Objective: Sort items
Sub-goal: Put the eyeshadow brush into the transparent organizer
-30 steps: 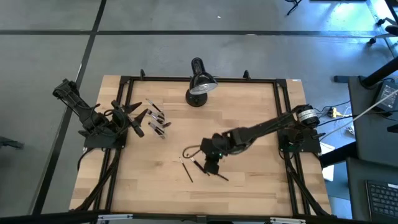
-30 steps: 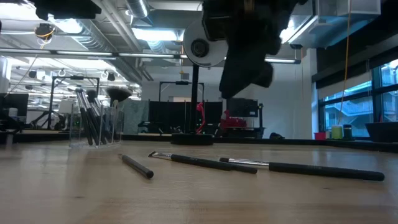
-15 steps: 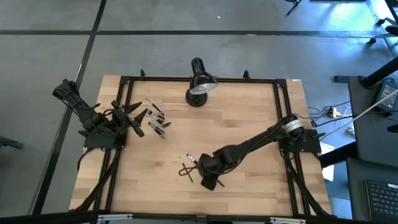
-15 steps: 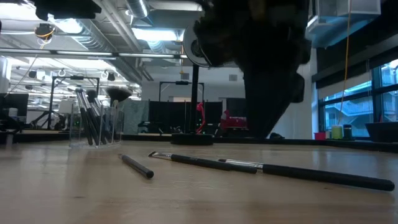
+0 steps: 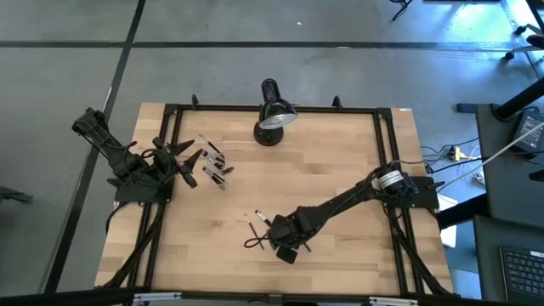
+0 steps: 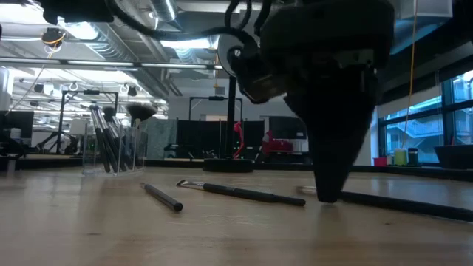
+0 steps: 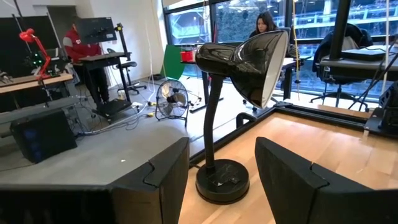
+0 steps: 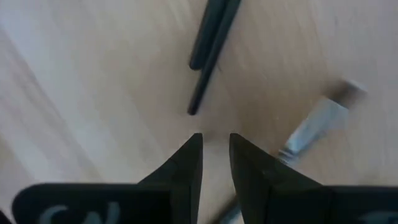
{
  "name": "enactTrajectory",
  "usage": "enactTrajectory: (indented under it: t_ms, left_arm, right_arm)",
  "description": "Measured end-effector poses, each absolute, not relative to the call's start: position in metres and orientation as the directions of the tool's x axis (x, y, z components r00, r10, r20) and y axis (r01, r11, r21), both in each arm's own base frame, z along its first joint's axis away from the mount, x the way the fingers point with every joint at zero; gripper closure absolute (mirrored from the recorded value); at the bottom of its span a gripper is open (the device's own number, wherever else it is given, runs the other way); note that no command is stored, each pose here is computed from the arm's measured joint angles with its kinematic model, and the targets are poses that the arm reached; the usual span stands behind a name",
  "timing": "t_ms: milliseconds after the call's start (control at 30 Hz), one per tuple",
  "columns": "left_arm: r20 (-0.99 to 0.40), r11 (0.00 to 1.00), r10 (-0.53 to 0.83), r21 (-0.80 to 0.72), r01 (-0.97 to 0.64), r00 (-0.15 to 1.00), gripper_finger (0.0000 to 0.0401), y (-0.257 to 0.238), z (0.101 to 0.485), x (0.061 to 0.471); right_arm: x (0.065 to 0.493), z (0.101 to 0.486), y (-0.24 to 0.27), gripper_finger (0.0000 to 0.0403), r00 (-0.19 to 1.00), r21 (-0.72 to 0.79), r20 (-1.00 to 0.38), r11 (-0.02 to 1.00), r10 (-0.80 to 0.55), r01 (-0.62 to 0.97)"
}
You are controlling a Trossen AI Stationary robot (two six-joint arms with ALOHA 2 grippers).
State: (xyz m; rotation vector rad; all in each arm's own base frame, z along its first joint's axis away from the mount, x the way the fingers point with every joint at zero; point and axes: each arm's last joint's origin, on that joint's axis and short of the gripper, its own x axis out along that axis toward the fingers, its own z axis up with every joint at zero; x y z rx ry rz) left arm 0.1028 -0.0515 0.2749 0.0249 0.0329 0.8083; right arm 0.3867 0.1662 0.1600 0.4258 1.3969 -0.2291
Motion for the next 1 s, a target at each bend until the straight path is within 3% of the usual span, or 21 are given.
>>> enactTrajectory:
  t_ms: [200, 333, 467, 600, 700, 800, 1000]
  left_arm:
    - [-0.02, 0.69, 0.724, 0.035, -0.723, 0.69, 0.0221, -0.051, 0.275, 0.103]
    - [-0.019, 0.69, 0.724, 0.035, -0.723, 0.689, 0.0221, -0.051, 0.275, 0.103]
    - [-0.023, 0.695, 0.719, 0.036, -0.718, 0.695, 0.0221, -0.052, 0.275, 0.103]
    - [-0.027, 0.702, 0.712, 0.036, -0.711, 0.702, 0.0221, -0.052, 0.275, 0.103]
    - [-0.03, 0.707, 0.707, 0.035, -0.706, 0.706, 0.0221, -0.052, 0.275, 0.103]
    - [-0.03, 0.708, 0.706, 0.035, -0.705, 0.707, 0.0221, -0.052, 0.275, 0.103]
    - [-0.03, 0.707, 0.707, 0.033, -0.707, 0.706, 0.0221, -0.052, 0.275, 0.103]
  right_arm:
    - [0.386, 0.163, 0.166, 0.0323, 0.158, 0.143, -0.983, 0.914, 0.088, 0.379]
    - [0.39, 0.189, 0.167, 0.0323, 0.155, 0.137, -0.984, 0.92, 0.085, 0.367]
    - [0.375, 0.215, 0.162, 0.0323, 0.019, -0.066, -0.996, 0.895, -0.082, 0.442]
    - [0.348, 0.228, 0.161, 0.0323, -0.155, -0.35, -0.936, 0.77, -0.317, 0.534]
    - [0.34, 0.219, 0.171, 0.0319, -0.155, -0.309, -0.951, 0.782, -0.269, 0.542]
    - [0.334, 0.206, 0.18, 0.0298, -0.191, -0.251, -0.966, 0.806, -0.174, 0.536]
    - [0.308, 0.189, 0.177, 0.0201, -0.365, -0.431, -0.894, 0.725, -0.26, 0.538]
